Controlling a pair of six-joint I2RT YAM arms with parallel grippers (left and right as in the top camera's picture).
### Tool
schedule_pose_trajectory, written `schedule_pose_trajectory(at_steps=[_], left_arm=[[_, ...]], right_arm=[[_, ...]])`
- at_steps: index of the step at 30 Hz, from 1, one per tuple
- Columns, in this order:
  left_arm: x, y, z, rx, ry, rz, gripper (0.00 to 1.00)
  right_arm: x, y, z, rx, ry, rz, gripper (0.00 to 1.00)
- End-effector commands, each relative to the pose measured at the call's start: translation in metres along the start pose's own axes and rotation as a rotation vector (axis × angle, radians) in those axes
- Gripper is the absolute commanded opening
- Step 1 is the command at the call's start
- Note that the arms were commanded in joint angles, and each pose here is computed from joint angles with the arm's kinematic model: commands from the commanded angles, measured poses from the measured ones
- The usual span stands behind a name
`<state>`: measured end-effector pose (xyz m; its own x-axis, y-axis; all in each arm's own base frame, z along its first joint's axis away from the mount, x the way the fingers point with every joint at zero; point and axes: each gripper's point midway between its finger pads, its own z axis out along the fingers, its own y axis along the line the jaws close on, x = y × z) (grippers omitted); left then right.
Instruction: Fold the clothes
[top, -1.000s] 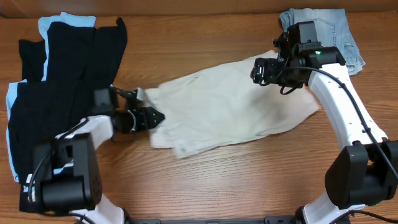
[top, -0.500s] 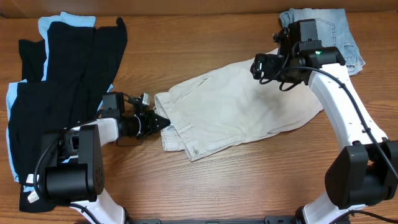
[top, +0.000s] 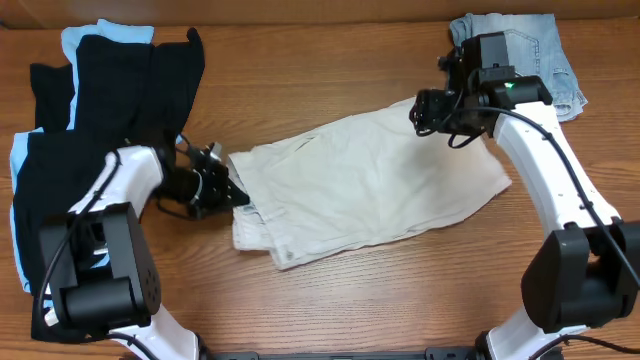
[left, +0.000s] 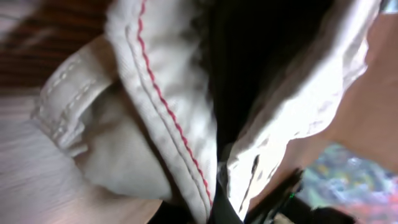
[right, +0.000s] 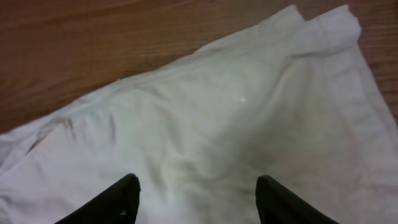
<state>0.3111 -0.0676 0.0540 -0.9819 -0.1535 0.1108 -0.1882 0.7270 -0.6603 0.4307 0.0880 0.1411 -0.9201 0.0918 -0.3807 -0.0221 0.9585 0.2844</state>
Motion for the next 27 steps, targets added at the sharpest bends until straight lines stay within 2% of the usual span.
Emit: schedule_pose_trajectory(at_steps=[1, 9, 13, 20, 27], left_arm=[[-0.019, -0.012, -0.044, -0.144, -0.071, 0.194, 0.04], [-0.047, -0.022, -0.086, -0.287, -0.158, 0.268, 0.04], [-0.052, -0.023, -0.092, -0.307, -0.179, 0.274, 0.04], [-0.059, -0.049, -0.122, -0.310, -0.225, 0.297, 0.04], [-0.055, -0.071, -0.155, -0.348, -0.254, 0.310, 0.04]], right_arm=[[0.013, -0.002, 0.019, -0.008, 0.052, 0.006, 0.57], [0.030, -0.004, 0.050, -0.043, 0.148, 0.031, 0.54], [0.042, -0.008, 0.065, -0.045, 0.208, 0.048, 0.40], [0.055, -0.005, 0.081, -0.085, 0.269, 0.070, 0.06], [0.063, -0.006, 0.079, -0.078, 0.302, 0.079, 0.04]])
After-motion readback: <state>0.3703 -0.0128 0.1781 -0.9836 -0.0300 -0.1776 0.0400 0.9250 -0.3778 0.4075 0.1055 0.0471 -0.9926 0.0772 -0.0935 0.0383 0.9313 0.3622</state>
